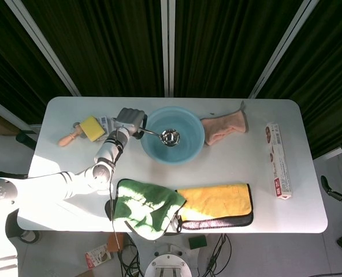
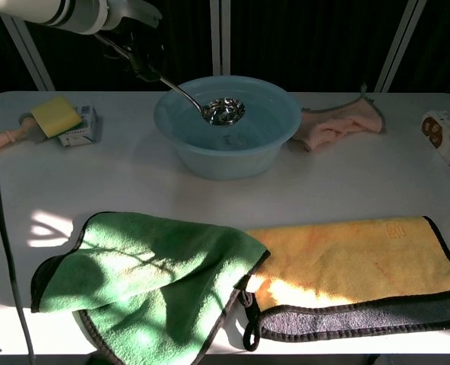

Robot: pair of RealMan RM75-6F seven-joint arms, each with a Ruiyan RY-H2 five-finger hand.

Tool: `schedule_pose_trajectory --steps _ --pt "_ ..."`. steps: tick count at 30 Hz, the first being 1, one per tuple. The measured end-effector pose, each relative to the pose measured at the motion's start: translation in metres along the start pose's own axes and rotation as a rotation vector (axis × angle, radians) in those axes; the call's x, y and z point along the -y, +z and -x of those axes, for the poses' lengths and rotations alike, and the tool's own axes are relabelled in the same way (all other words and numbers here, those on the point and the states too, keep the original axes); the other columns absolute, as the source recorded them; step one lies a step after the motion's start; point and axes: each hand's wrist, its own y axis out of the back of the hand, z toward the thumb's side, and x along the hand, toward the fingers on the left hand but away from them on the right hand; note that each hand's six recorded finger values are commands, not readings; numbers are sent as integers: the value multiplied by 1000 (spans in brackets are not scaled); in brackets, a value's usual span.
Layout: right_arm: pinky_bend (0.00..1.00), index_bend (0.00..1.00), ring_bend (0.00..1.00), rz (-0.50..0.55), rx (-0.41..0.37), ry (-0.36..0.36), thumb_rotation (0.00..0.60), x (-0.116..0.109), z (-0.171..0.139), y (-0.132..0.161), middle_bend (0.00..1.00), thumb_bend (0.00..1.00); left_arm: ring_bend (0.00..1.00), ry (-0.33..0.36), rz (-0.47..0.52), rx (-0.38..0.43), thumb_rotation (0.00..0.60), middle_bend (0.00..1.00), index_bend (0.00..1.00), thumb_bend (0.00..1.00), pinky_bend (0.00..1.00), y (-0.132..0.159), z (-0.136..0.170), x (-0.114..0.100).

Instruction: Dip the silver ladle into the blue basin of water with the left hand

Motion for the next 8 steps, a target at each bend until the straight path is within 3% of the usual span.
schedule_pose_trajectory --steps 8 --pt "0 22 0 2 2 -1 600 -1 0 -1 0 365 669 -61 -12 -51 600 687 803 531 835 4 6 -12"
